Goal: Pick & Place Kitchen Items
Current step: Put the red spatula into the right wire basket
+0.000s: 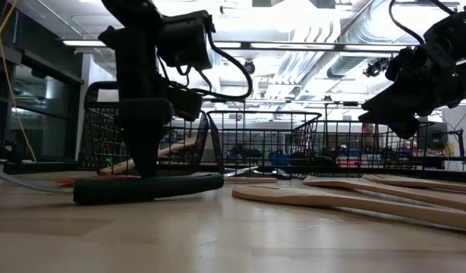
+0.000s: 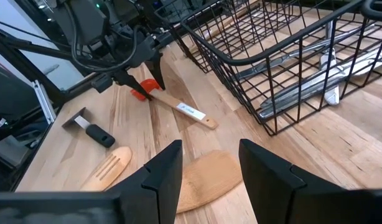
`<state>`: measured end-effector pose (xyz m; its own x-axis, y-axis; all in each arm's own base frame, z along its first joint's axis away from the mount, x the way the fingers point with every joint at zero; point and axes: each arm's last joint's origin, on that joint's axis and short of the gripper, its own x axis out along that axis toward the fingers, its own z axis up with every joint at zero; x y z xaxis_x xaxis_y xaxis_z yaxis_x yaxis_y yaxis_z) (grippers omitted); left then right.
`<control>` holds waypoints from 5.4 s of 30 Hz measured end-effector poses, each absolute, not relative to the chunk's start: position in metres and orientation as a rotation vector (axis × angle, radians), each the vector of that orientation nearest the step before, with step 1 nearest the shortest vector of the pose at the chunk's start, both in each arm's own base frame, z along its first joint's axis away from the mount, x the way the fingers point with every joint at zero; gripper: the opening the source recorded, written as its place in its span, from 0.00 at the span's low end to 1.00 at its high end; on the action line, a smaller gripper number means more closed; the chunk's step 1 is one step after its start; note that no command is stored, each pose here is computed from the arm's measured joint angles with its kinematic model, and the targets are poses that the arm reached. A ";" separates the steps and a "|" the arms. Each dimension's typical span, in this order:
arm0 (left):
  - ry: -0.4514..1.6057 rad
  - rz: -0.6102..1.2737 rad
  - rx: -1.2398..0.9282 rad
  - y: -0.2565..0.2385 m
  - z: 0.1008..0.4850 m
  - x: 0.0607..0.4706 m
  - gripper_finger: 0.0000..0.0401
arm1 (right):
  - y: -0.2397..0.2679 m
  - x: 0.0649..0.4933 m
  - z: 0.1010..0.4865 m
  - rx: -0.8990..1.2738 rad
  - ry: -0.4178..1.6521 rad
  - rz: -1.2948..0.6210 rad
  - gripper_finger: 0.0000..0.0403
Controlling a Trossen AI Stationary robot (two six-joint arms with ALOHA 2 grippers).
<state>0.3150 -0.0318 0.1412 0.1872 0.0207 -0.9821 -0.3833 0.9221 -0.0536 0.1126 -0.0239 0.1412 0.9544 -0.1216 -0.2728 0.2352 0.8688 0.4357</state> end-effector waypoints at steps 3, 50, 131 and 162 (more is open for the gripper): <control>1.361 0.294 -0.318 -0.032 0.141 0.315 0.36 | -0.024 0.113 0.141 0.484 0.241 -0.189 0.37; 1.322 0.152 -0.286 -0.046 0.183 0.340 0.18 | -0.024 0.113 0.141 0.373 0.251 -0.175 0.37; 0.606 0.114 0.170 -0.046 0.330 0.407 0.17 | 0.055 0.141 0.186 0.034 0.012 -0.068 0.36; 0.518 0.084 0.117 -0.006 0.344 0.413 0.17 | 0.048 0.138 0.231 -0.084 -0.270 -0.302 0.72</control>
